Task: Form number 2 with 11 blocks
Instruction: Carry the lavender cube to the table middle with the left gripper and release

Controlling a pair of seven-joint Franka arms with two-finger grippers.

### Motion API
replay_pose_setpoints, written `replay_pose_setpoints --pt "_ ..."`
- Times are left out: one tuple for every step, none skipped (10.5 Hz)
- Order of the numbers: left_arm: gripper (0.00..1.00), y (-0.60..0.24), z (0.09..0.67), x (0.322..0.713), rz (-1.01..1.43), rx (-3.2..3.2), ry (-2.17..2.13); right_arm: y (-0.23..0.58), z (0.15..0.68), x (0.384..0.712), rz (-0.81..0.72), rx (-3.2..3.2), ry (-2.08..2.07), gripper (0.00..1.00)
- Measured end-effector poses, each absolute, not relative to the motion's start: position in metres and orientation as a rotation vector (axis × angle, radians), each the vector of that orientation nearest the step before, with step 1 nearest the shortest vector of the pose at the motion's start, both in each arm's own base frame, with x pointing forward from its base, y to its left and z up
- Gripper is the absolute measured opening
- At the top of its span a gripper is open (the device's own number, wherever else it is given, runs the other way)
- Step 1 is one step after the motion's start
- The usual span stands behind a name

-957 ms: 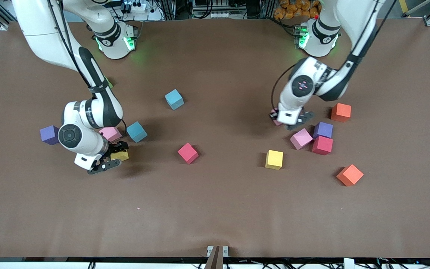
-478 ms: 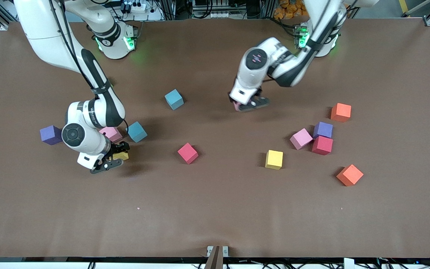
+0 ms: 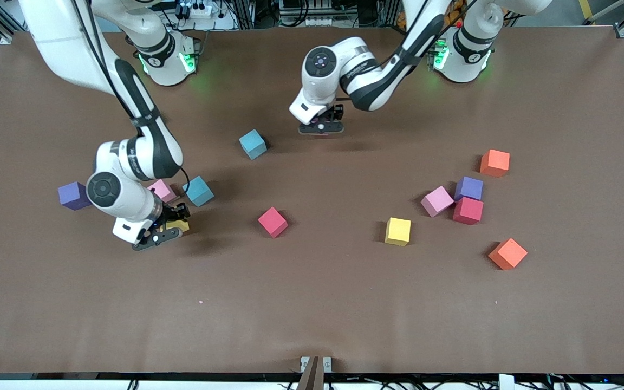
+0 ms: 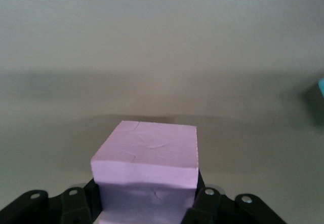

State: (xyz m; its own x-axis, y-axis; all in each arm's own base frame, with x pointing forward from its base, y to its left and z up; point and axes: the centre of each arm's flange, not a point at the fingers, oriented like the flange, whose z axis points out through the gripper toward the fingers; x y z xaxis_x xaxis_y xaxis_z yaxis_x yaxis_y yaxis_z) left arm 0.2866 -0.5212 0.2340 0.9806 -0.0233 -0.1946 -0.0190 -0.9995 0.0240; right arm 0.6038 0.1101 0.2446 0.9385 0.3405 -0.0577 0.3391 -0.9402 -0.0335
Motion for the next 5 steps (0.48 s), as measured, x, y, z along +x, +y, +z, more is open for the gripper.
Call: replay_pose_setpoints --pt "0.63 -0.523 0.229 0.284 -0.321 3.105 -0.108 0.11 0.263 0.602 0.104 -3.064 -0.536 0.63" --pt "0.63 -0.523 0.224 0.284 -0.332 3.105 -0.164 0.11 0.28 0.599 0.118 -3.058 -0.535 0.61" --pt "0.63 -0.522 0.22 0.283 -0.343 3.109 -0.191 0.11 0.29 0.597 0.129 -3.053 -0.533 0.59" --pt "0.63 -0.521 0.215 0.28 -0.363 3.12 -0.203 0.11 0.294 0.596 0.13 -3.05 -0.531 0.59" --pt "0.63 -0.52 0.209 0.275 -0.395 3.147 -0.181 0.11 0.295 0.596 0.13 -3.049 -0.529 0.59"
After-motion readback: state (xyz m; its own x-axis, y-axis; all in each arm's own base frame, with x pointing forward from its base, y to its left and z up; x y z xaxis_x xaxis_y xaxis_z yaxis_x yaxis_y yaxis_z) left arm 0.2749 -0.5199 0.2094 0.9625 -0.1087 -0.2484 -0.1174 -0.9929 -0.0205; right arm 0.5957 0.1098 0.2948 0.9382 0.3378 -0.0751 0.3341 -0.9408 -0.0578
